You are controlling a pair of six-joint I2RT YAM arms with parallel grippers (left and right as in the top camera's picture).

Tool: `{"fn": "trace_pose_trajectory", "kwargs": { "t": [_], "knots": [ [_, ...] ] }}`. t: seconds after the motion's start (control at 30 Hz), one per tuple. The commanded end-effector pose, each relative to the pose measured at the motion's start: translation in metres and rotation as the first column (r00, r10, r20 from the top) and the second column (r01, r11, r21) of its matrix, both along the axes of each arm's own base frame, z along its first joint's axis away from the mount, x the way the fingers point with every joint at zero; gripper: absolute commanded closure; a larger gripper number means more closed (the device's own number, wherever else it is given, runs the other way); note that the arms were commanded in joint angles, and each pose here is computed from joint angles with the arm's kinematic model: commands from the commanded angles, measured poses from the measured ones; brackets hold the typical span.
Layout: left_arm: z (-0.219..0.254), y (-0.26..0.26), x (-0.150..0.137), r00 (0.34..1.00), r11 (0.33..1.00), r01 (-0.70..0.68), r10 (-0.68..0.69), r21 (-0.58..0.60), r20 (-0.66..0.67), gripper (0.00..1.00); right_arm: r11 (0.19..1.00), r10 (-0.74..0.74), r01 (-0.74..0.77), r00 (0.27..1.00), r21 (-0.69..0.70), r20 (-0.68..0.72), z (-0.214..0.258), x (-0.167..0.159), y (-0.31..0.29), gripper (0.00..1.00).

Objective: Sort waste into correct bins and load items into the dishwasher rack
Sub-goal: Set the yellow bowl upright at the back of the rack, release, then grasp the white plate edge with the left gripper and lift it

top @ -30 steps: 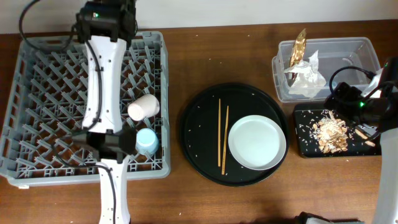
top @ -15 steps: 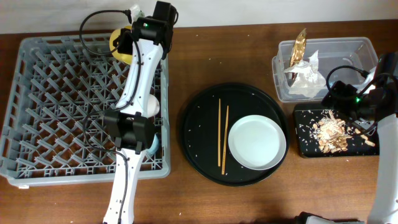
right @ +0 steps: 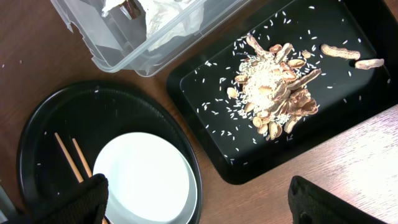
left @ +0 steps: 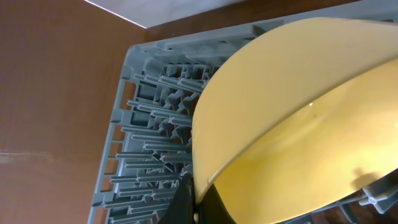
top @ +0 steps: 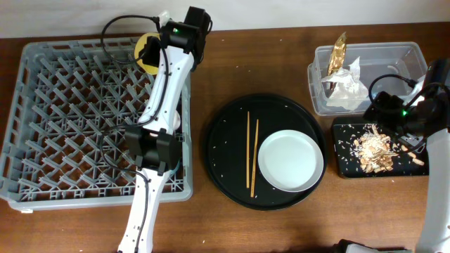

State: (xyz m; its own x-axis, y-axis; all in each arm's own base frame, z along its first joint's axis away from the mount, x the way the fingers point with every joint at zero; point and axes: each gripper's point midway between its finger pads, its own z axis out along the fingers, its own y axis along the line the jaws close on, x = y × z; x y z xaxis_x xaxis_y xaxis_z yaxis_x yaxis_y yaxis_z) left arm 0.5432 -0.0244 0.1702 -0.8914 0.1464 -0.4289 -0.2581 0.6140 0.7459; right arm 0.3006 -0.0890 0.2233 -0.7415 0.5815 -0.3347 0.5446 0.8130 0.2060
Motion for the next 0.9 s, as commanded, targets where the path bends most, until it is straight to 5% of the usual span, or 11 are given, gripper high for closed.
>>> {"fn": "trace_pose_trajectory", "kwargs": {
  "t": [0.0,0.07,0.17,0.33,0.37,0.43,0.53,0.57,0.67,0.8,0.87],
  "knots": [
    [-0.039,-0.025,-0.022,0.977,0.998,0.061,-0.059,0.007,-0.205,1.00,1.000,0.002,-0.002,1.000,-0.015,-0.004,-0.001,0.000,-0.003,0.06],
    [-0.047,-0.063,-0.029,0.943,0.985,0.172,-0.173,-0.026,-0.286,0.61,1.000,0.002,-0.002,1.000,-0.016,-0.003,-0.001,0.000,-0.003,0.06],
    [-0.049,-0.092,-0.036,0.923,0.971,0.235,-0.236,-0.038,-0.304,0.37,1.000,0.002,-0.002,1.000,-0.015,-0.003,-0.001,0.000,-0.003,0.06],
    [-0.019,-0.118,-0.051,0.883,0.895,0.288,-0.386,-0.341,-0.268,0.29,1.000,0.011,-0.011,1.000,0.003,-0.002,-0.001,0.000,0.001,0.05],
    [0.004,-0.146,-0.065,0.828,0.776,0.353,-0.520,-0.523,-0.212,0.28,0.999,0.028,-0.029,1.000,0.046,0.010,-0.001,0.002,0.009,0.04],
    [0.050,-0.184,-0.092,0.728,0.555,0.444,-0.681,-0.703,-0.077,0.26,0.993,0.060,-0.060,0.998,0.105,0.003,-0.001,-0.002,0.021,0.05],
    [0.095,-0.227,-0.129,0.627,0.258,0.462,-0.771,-0.848,0.107,0.26,0.978,0.166,-0.162,0.986,0.134,-0.022,-0.004,-0.010,0.041,0.08],
    [0.092,-0.235,-0.134,0.613,0.216,0.438,-0.782,-0.873,0.113,0.27,0.977,0.169,-0.165,0.985,0.134,-0.020,-0.004,-0.009,0.042,0.08],
    [0.041,-0.265,-0.161,0.555,0.217,0.300,-0.831,-0.929,-0.015,0.31,0.977,0.170,-0.166,0.985,0.135,-0.021,-0.004,-0.009,0.043,0.08],
    [-0.057,-0.328,-0.209,0.364,0.211,0.245,-0.925,-0.946,-0.112,0.32,0.977,0.170,-0.165,0.985,0.136,-0.024,-0.004,-0.010,0.043,0.08],
    [-0.097,-0.335,-0.217,0.343,0.220,0.238,-0.930,-0.946,-0.130,0.36,0.977,0.170,-0.165,0.985,0.136,-0.024,-0.004,-0.010,0.043,0.08]
  ]
}}
